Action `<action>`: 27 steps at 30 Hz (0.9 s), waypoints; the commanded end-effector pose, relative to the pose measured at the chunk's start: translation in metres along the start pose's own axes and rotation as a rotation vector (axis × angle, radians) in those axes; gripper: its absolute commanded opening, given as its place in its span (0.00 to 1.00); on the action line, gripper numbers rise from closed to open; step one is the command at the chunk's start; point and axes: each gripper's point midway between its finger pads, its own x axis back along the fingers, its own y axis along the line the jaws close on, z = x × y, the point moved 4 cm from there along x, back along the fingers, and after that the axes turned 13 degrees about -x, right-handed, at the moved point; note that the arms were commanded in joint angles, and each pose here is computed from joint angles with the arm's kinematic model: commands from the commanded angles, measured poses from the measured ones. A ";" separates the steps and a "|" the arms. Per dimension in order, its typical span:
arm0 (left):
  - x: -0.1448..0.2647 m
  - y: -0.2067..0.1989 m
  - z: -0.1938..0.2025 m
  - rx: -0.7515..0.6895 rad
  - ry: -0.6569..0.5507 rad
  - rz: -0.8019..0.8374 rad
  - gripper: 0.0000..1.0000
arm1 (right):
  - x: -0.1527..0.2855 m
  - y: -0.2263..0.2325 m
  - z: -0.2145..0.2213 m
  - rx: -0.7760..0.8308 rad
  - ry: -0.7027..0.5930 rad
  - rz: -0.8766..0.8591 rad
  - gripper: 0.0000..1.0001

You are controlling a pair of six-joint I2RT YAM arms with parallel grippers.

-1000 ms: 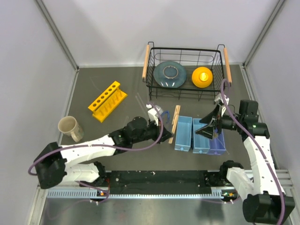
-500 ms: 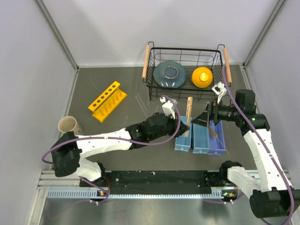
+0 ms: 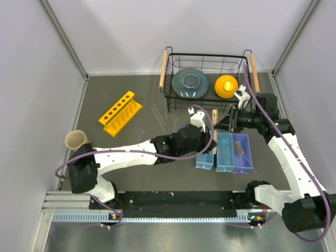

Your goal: Organize the chemistry lab equipment

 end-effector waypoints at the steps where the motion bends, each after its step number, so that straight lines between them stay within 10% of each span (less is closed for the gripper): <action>1: 0.002 -0.019 -0.016 -0.017 -0.025 0.063 0.00 | -0.002 0.014 -0.009 0.019 -0.024 -0.055 0.12; 7: 0.015 -0.018 -0.014 -0.083 -0.025 0.098 0.05 | 0.000 0.006 -0.005 0.031 -0.052 -0.018 0.00; 13: 0.041 0.002 -0.013 -0.106 -0.123 0.084 0.58 | 0.008 -0.004 -0.001 0.007 -0.093 0.007 0.00; 16: 0.054 0.017 -0.012 -0.133 -0.119 0.055 0.67 | 0.011 -0.013 0.005 -0.006 -0.092 0.030 0.00; 27: 0.106 0.085 0.013 -0.173 -0.096 -0.171 0.74 | 0.021 -0.065 0.046 -0.114 0.093 0.293 0.00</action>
